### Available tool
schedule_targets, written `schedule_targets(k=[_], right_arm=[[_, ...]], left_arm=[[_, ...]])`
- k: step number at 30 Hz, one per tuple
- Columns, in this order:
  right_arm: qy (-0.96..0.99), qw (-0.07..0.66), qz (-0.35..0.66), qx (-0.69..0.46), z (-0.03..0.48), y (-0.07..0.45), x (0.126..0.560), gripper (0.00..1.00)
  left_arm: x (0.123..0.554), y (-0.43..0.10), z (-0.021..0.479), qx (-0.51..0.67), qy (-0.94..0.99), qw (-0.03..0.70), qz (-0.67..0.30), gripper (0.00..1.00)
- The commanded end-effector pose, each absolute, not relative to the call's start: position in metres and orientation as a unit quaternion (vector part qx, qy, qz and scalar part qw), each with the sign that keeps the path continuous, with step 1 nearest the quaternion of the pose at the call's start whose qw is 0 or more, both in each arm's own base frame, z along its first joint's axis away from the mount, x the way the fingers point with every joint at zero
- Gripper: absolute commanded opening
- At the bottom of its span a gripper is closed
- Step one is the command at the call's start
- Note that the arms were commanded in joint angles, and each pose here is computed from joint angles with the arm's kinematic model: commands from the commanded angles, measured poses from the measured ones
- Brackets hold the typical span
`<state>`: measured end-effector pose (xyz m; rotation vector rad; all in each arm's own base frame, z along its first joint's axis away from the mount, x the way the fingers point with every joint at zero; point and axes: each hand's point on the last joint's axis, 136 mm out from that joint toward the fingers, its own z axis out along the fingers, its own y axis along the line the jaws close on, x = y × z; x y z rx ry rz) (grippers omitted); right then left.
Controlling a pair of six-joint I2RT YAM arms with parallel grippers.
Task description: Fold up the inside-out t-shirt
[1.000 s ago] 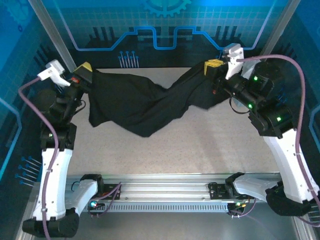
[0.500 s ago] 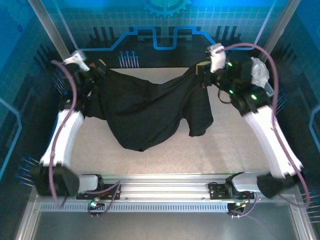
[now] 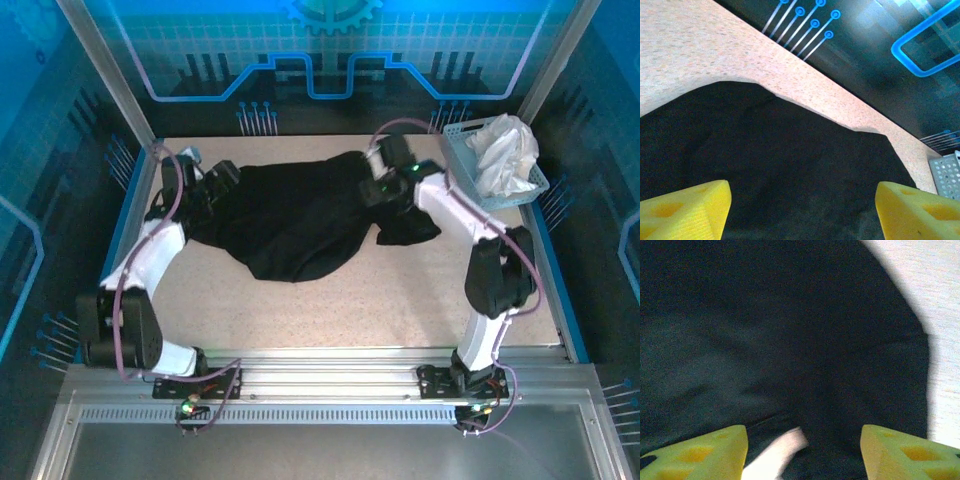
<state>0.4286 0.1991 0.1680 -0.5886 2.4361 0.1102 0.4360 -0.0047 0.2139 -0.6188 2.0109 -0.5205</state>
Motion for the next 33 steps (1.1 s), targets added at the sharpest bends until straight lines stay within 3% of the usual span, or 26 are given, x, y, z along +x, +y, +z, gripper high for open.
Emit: schedule_targets(k=[1, 5, 11, 16, 19, 23, 27, 29, 31, 33], right_arm=[[0.870, 0.315, 0.113, -0.364, 0.166, 0.294, 0.357, 0.70], [0.836, 0.285, 0.131, -0.450, 0.128, 0.359, 0.303, 0.76], [0.846, 0.241, 0.063, -0.471, 0.069, 0.369, 0.298, 0.82], [0.853, 0.222, 0.035, -0.470, 0.045, 0.359, 0.301, 0.81], [0.858, 0.216, 0.026, -0.465, 0.038, 0.354, 0.304, 0.72], [0.863, 0.231, 0.043, -0.447, 0.055, 0.350, 0.313, 0.35], [0.859, 0.273, 0.085, -0.425, 0.103, 0.347, 0.322, 0.11], [0.854, 0.301, 0.117, -0.408, 0.135, 0.344, 0.326, 0.01], [0.846, 0.333, 0.150, -0.388, 0.170, 0.337, 0.329, 0.00], [0.835, 0.365, 0.187, -0.366, 0.210, 0.327, 0.330, 0.00]], left_arm=[[0.422, 0.032, 0.173, -0.304, 0.820, 0.456, -0.163, 0.78], [0.420, 0.054, 0.137, -0.350, 0.825, 0.410, -0.170, 0.79], [0.430, 0.060, 0.095, -0.360, 0.850, 0.350, -0.160, 0.85], [0.438, 0.053, 0.065, -0.359, 0.865, 0.305, -0.173, 0.86], [0.442, 0.048, 0.050, -0.359, 0.870, 0.284, -0.186, 0.81], [0.448, 0.040, 0.040, -0.355, 0.872, 0.264, -0.210, 0.61], [0.450, 0.036, 0.036, -0.354, 0.872, 0.254, -0.223, 0.37], [0.452, 0.034, 0.038, -0.352, 0.869, 0.257, -0.233, 0.18], [0.456, 0.031, 0.049, -0.348, 0.862, 0.267, -0.253, 0.02], [0.459, 0.029, 0.073, -0.342, 0.850, 0.294, -0.271, 0.00]])
